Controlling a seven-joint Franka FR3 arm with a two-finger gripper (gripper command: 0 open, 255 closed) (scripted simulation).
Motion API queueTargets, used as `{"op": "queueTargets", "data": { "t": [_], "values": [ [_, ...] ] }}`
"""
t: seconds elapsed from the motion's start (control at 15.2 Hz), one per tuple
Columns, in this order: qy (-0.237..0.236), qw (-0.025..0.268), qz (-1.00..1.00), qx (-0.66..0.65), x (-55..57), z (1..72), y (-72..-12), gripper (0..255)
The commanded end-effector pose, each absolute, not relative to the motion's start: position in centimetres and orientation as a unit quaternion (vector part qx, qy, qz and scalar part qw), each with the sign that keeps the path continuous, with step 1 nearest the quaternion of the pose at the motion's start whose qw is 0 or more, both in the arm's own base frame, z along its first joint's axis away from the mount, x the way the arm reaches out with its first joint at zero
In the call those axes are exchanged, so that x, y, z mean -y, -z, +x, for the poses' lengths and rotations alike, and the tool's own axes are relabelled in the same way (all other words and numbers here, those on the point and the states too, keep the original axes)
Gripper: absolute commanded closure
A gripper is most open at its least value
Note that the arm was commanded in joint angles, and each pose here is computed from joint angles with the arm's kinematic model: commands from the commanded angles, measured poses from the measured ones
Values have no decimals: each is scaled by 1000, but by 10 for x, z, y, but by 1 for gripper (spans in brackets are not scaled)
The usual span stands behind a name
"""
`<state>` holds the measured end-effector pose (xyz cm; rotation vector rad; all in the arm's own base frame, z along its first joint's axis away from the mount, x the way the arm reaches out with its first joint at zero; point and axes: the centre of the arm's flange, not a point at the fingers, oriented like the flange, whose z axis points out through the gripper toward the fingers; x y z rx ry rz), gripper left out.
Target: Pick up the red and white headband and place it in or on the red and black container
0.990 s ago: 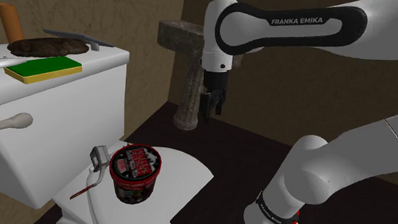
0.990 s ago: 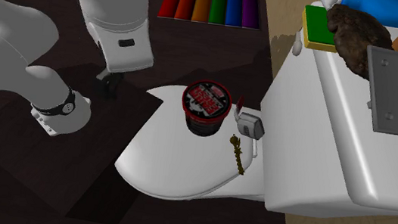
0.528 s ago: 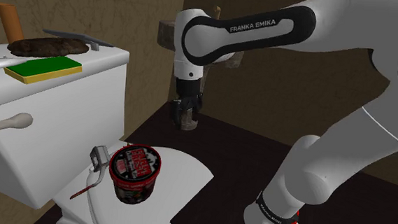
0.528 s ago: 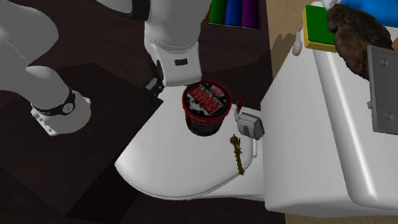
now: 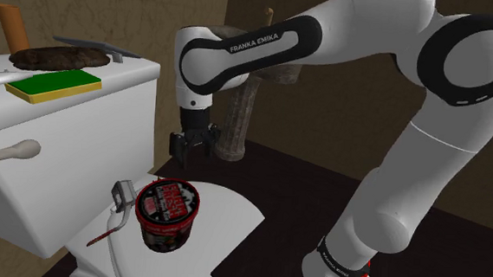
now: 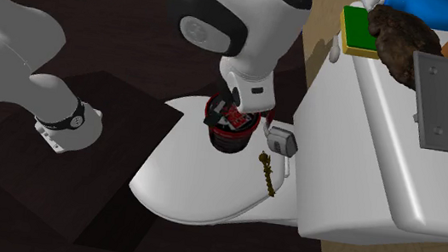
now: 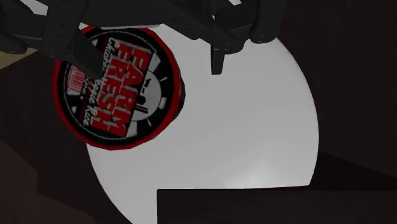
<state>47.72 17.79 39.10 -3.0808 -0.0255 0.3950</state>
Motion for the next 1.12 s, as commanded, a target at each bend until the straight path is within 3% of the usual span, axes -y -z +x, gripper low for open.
{"op": "queueTargets", "data": {
  "t": [0.0, 1.06],
  "values": [
    [-127, 19, -992, -1, -193, 496, -378, 0],
    [-128, 28, -989, -71, -285, 652, -275, 0]
  ]
}}
